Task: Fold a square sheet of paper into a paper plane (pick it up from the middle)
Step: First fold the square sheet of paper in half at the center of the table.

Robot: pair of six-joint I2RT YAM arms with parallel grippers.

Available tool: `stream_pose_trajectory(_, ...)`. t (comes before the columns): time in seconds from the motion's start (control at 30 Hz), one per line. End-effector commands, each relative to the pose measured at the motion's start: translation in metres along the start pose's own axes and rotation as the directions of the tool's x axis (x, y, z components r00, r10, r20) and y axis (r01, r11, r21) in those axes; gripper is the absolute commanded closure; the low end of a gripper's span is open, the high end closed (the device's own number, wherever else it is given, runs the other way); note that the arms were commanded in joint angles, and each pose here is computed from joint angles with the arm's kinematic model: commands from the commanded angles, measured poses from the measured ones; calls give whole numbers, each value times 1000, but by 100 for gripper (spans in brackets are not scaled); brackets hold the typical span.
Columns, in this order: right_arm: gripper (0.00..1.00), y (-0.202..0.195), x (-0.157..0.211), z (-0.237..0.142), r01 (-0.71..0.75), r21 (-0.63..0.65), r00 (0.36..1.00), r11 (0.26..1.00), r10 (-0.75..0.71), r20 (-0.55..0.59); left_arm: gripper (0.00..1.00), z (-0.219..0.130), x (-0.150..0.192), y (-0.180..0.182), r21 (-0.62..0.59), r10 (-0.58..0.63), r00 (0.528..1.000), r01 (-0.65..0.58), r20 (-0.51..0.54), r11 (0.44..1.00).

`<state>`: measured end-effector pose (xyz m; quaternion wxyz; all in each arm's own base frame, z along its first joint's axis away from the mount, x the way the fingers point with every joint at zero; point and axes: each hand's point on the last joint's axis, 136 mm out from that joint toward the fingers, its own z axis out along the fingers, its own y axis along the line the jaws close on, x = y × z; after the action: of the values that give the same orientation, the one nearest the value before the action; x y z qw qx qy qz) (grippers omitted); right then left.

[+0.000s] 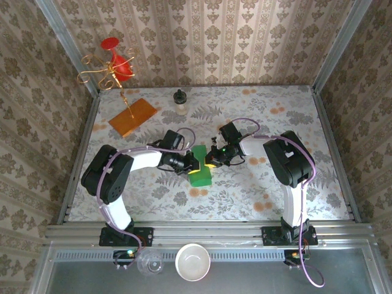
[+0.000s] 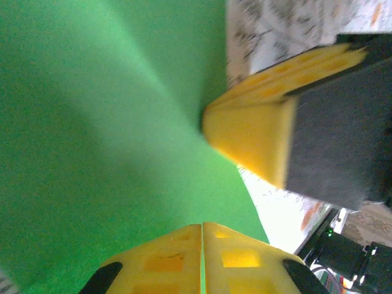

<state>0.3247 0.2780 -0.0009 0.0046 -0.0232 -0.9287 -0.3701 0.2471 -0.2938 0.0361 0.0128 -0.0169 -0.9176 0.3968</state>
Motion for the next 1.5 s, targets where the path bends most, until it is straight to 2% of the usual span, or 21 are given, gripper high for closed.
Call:
stream_pose_trajectory(0.0, 95, -163, 81, 15, -198, 530, 955, 824, 284, -85, 89, 5, 12, 25, -28, -72, 997, 71, -30, 997)
stream_pose_trajectory(0.3, 95, -168, 83, 14, -196, 549, 953, 813, 289, -88, 89, -4, 25, 57, -13, -173, 985, 173, -16, 985)
stream_pose_trajectory(0.47, 95, -171, 85, 12, -193, 566, 952, 801, 292, -90, 88, -23, 40, 64, -12, -208, 978, 208, -3, 978)
stream_pose_trajectory(0.53, 95, -172, 84, 12, -191, 568, 953, 800, 291, -88, 88, -38, 34, 66, -4, -225, 974, 225, 32, 974)
stream_pose_trajectory(0.67, 95, -170, 84, 12, -192, 563, 953, 804, 290, -89, 88, -57, 17, 36, 47, -162, 983, 158, 87, 986)
stream_pose_trajectory(0.77, 95, -170, 83, 13, -194, 560, 953, 806, 290, -87, 87, -57, 2, 9, 81, -110, 989, 102, 103, 991)
stream_pose_trajectory(0.83, 95, -169, 83, 13, -195, 558, 953, 807, 290, -86, 87, -44, 3, -9, 88, -65, 995, 58, 71, 994)
stream_pose_trajectory(0.93, 95, -169, 83, 13, -198, 555, 953, 808, 292, -84, 88, -26, 3, -15, 71, -43, 999, 41, 33, 997)
stream_pose_trajectory(1.17, 95, -169, 82, 13, -197, 557, 954, 807, 290, -82, 89, 1, 26, 16, -16, -99, 995, 99, -23, 995)
stream_pose_trajectory(1.33, 95, -171, 78, 14, -208, 564, 954, 799, 292, -62, 89, 3, 48, 42, -46, -152, 988, 150, -32, 988)
stream_pose_trajectory(1.47, 95, -173, 77, 13, -213, 573, 954, 791, 294, -52, 89, -1, 72, 69, -118, -194, 980, 189, -37, 975)
